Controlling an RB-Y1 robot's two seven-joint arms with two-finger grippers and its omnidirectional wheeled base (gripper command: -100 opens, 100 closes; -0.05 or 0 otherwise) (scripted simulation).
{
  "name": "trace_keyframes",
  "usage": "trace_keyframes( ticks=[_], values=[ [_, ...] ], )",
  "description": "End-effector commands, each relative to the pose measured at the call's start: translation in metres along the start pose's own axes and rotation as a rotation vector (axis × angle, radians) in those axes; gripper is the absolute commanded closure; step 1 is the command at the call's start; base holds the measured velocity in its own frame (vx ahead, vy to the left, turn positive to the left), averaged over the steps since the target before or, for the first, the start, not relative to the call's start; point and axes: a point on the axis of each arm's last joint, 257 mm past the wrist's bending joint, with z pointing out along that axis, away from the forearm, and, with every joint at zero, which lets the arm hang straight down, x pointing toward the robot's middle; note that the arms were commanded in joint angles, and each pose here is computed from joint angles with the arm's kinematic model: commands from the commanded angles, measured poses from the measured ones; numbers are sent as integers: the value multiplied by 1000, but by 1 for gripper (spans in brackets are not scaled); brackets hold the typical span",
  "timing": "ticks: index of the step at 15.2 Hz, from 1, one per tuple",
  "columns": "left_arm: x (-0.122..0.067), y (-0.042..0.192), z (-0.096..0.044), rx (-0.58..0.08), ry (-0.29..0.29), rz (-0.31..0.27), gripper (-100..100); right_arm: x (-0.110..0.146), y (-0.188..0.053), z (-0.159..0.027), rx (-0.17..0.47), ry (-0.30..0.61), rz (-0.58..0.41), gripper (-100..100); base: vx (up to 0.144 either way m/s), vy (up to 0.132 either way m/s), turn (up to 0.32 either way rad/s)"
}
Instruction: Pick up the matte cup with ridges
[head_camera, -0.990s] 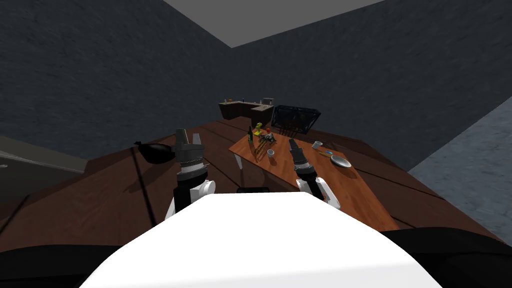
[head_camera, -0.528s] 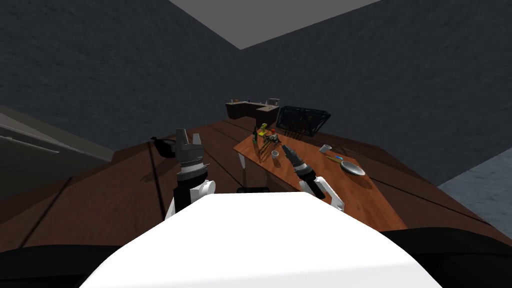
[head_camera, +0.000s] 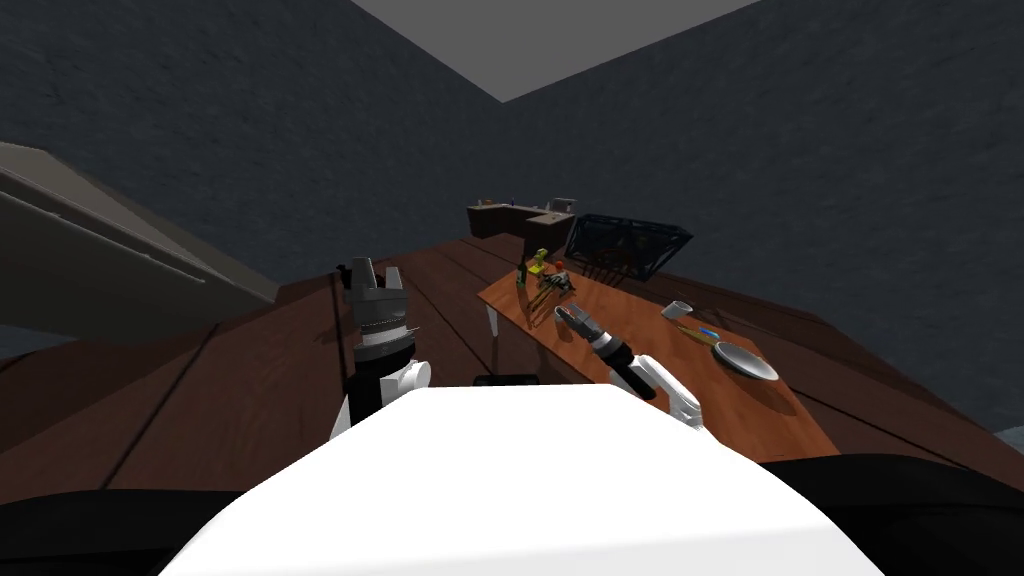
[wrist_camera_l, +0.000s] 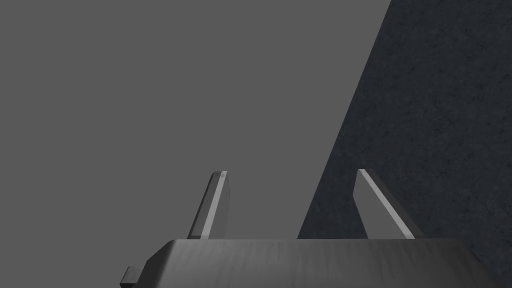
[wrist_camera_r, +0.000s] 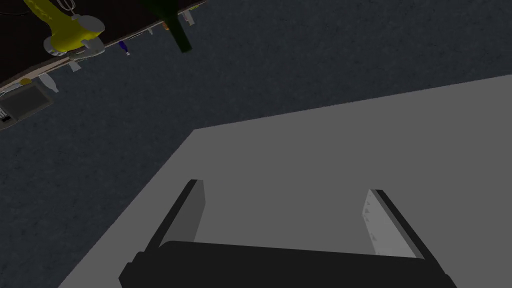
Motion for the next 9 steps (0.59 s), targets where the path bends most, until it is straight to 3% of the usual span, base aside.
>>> trace_keyframes(
  ticks=[1,4,6,9],
  values=[
    [0,0,0,0,0,0,0,16,-10,-4,10,65,-52,-100,22,27,182],
    [0,0,0,0,0,0,0,50,-37,-22,41,196,-140,-100,26,25,213],
    [0,0,0,0,0,0,0,51,-39,-24,36,211,-158,-100,25,19,116],
    [0,0,0,0,0,0,0,83,-67,-50,61,350,-254,-100,25,20,184]
  ],
)
